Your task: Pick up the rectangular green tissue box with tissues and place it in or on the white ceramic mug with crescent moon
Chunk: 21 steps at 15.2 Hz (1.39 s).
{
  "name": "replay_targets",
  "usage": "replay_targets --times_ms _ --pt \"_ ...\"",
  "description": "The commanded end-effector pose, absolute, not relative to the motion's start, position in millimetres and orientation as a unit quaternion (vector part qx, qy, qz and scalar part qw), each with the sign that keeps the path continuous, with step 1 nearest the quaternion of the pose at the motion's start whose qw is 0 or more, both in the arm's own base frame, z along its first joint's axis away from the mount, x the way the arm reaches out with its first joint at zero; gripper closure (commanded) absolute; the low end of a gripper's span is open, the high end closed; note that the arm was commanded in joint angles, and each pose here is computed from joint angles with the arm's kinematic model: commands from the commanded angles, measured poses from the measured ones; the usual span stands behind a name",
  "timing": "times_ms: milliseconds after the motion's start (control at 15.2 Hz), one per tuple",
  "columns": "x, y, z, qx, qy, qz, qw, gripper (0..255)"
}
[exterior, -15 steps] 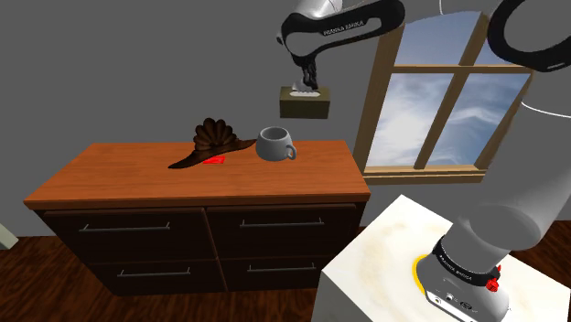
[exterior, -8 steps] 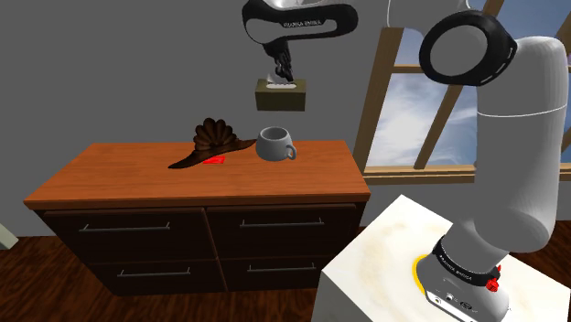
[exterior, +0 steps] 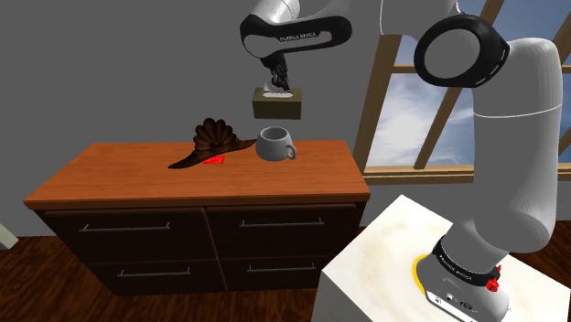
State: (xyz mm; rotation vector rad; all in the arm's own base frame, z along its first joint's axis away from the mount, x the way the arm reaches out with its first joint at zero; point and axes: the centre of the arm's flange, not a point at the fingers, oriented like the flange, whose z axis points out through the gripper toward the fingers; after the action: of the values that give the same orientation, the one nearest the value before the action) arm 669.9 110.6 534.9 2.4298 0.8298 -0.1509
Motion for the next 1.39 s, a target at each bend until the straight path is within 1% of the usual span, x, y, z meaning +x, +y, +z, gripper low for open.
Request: replay_targets --times_ms 0,924,1320 --pt "669.4 110.7 525.3 0.907 0.309 -0.056 0.281 255" --pt "669.4 110.7 452.2 0.907 0.309 -0.056 0.281 255" --pt "669.4 110.7 452.2 0.907 0.309 -0.056 0.281 255"
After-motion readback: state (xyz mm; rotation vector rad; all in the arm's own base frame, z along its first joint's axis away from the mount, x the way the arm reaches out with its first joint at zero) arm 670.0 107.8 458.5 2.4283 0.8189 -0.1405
